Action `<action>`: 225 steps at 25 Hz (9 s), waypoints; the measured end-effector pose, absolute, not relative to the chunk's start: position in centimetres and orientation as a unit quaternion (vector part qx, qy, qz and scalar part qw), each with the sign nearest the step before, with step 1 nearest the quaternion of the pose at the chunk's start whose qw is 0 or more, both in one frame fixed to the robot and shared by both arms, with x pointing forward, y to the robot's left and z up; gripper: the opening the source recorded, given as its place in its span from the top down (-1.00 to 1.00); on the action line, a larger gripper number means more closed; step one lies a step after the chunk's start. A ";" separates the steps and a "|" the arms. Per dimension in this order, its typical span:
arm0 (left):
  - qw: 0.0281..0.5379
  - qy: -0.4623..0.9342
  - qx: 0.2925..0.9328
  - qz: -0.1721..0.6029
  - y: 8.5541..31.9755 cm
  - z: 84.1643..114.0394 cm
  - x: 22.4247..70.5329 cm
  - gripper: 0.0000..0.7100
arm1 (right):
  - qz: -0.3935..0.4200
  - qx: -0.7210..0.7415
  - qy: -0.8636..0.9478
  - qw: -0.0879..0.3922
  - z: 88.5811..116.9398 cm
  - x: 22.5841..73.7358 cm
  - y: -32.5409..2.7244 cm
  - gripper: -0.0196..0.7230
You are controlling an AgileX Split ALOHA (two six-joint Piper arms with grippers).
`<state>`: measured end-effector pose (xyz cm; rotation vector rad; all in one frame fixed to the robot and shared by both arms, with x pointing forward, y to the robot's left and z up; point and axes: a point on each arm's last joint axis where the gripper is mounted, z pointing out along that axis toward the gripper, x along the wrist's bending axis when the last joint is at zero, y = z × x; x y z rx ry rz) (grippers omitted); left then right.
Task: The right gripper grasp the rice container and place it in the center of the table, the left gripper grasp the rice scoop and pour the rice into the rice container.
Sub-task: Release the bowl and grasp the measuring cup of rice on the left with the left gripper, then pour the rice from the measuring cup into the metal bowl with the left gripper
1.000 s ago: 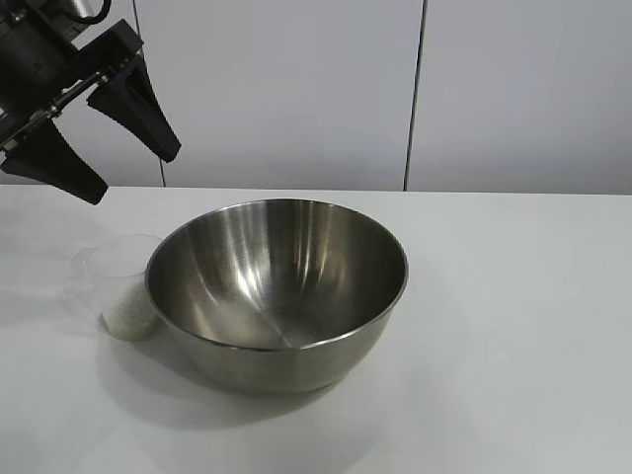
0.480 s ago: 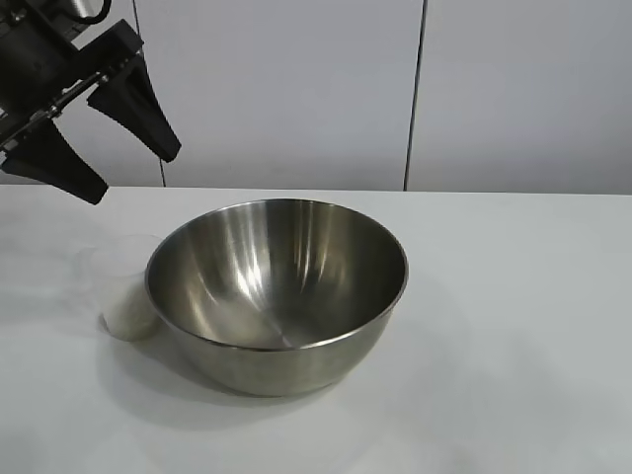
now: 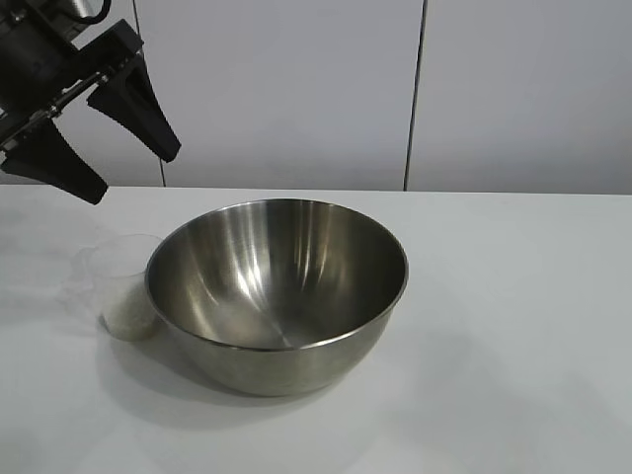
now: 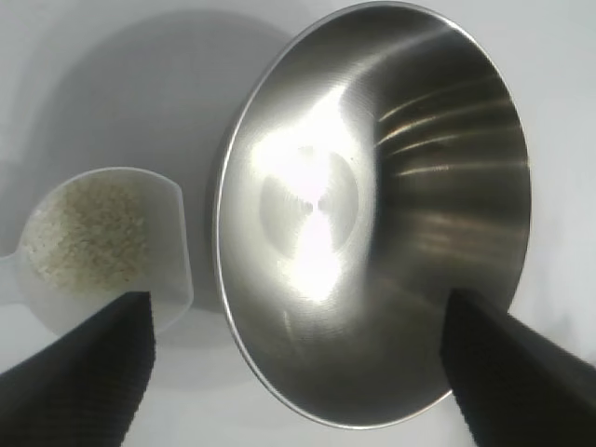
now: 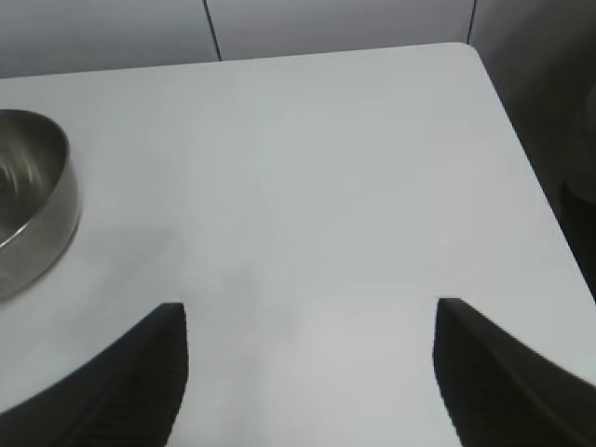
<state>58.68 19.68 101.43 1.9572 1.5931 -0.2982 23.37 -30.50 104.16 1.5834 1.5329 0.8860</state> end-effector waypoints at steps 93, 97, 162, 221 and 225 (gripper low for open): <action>0.432 0.462 0.710 0.310 25.8 82.4 51.4 -0.41 | 0.347 0.616 0.601 0.373 104.2 23.4 -30.5 -0.41; 0.442 0.451 0.709 0.316 26.3 82.6 52.2 -0.38 | 0.347 0.616 0.601 0.373 104.2 23.4 -30.5 -0.41; 0.509 0.430 0.687 0.290 28.0 84.1 55.3 0.97 | 0.347 0.616 0.601 0.373 104.2 23.4 -30.5 -0.41; 0.029 -0.508 0.694 0.510 9.3 100.7 50.4 0.97 | 0.348 0.616 0.601 0.373 104.2 23.4 -30.5 -0.41; 0.002 -0.543 0.664 0.514 9.2 100.8 50.4 0.97 | 0.348 0.616 0.601 0.373 104.2 23.4 -30.5 -0.41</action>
